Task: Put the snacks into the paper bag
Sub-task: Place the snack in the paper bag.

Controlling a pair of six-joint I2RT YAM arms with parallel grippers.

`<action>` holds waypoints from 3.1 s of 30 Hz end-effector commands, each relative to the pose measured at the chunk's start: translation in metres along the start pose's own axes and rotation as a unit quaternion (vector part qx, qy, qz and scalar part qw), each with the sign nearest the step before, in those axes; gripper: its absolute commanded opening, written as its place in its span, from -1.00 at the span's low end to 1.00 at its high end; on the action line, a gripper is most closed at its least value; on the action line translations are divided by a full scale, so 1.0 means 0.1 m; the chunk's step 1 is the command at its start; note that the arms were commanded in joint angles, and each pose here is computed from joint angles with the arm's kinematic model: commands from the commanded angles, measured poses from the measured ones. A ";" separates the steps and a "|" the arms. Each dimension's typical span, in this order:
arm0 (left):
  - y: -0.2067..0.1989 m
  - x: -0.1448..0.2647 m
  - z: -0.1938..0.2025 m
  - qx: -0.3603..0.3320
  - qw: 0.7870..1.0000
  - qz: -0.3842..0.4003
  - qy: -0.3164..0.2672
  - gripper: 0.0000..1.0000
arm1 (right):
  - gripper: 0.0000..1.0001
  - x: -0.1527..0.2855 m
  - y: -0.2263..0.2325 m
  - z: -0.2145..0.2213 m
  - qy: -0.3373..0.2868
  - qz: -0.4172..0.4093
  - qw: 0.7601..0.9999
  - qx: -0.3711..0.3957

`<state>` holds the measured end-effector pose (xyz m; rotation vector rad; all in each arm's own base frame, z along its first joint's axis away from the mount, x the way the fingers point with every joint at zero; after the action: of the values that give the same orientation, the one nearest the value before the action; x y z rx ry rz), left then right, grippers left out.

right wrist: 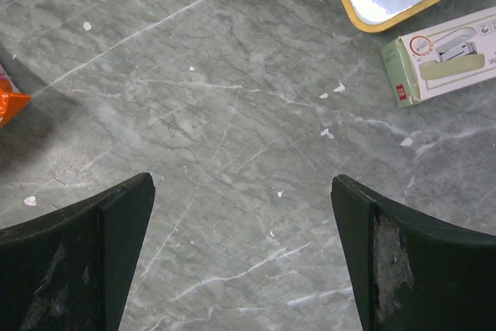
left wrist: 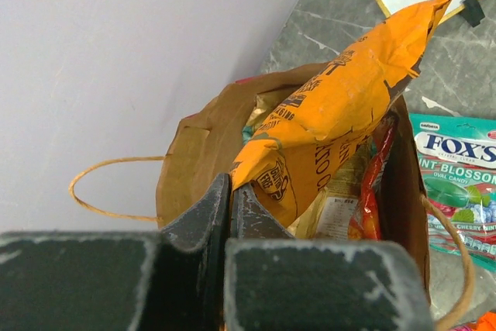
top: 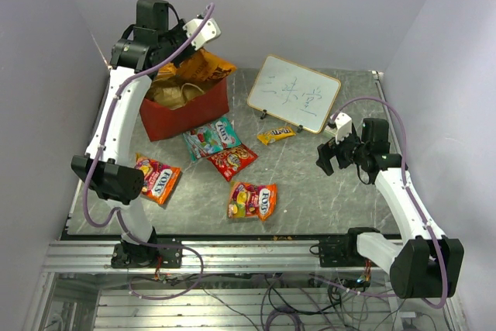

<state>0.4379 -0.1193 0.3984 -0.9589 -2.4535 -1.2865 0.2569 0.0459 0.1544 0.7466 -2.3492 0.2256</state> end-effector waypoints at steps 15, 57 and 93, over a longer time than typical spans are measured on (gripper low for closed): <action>-0.05 -0.25 0.04 0.004 0.998 0.011 -0.054 -0.86 | 0.96 -0.01 0.00 0.04 0.001 -0.003 1.000 0.003; -0.27 -0.40 0.49 0.400 0.913 0.059 0.054 -0.86 | 0.96 -0.05 -0.01 0.07 0.008 -0.008 1.000 -0.001; -0.24 -0.51 1.24 0.263 0.941 -0.004 0.213 -0.16 | 0.96 -0.08 -0.01 0.08 0.014 -0.012 1.000 -0.005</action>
<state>0.4729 -0.0670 0.2658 -0.5196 -2.2376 -0.5414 0.2582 0.0460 0.1468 0.7510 -2.3187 0.2185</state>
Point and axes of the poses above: each gripper's point midway between its finger pads, its own x axis back along the fingers, its own y axis along the line the jaws close on, z = x × y, the point moved 4 cm from there along x, back along the fingers, and after that the axes turned 6 degrees about -x, right-handed, at the moved point
